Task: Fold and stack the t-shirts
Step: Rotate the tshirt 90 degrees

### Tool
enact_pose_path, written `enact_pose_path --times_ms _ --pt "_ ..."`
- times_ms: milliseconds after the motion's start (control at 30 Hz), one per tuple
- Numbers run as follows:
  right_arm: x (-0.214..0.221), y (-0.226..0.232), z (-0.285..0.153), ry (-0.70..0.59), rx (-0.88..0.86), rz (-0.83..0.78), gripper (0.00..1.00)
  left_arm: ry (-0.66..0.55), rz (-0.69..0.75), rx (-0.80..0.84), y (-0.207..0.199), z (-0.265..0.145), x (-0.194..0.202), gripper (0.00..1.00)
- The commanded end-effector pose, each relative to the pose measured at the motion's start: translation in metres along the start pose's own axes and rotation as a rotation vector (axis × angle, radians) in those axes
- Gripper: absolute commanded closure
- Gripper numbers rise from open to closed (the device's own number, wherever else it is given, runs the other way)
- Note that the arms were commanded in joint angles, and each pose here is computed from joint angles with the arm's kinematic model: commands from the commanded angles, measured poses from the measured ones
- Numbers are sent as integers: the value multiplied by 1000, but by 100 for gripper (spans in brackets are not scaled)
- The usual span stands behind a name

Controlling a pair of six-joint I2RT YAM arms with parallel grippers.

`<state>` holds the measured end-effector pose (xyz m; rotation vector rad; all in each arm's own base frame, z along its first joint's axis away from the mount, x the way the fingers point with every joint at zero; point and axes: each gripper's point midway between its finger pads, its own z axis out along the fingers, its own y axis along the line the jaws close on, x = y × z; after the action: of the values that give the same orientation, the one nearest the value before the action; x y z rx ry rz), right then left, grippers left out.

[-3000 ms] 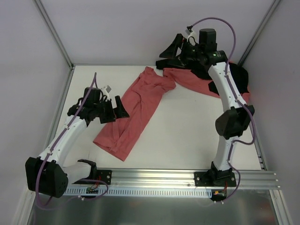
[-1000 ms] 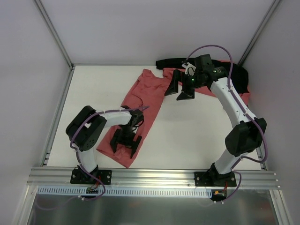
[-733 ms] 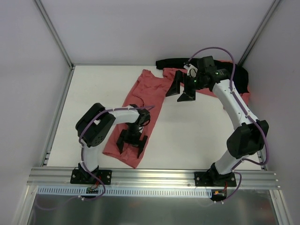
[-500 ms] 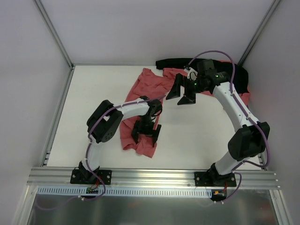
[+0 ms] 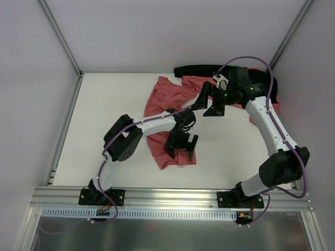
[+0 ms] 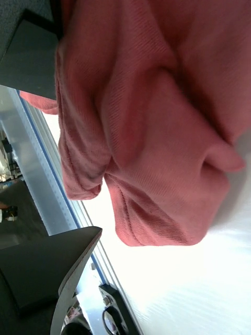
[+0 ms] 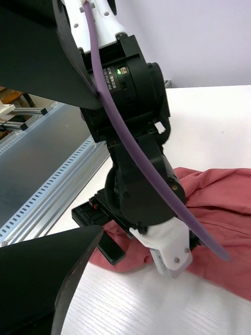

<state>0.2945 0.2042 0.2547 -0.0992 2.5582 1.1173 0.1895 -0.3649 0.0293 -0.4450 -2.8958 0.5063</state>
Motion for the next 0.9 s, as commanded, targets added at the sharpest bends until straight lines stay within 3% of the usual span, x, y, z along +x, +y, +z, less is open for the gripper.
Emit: enact_pose_path --times_ms 0,200,400,767,867 --pt "-3 11 -16 -52 -28 -28 1 23 -16 27 -3 -6 24 1" --pt "-7 11 -21 -72 -30 -28 1 82 -72 -11 27 -6 80 1" --pt "-9 13 -20 -77 -45 -26 1 88 -114 -16 43 -13 112 1" --pt "-9 12 -17 -76 -51 -19 1 49 -88 29 16 -31 108 1" --pt "-8 8 -15 -75 -37 -17 0 -43 -21 75 -7 -61 91 1"
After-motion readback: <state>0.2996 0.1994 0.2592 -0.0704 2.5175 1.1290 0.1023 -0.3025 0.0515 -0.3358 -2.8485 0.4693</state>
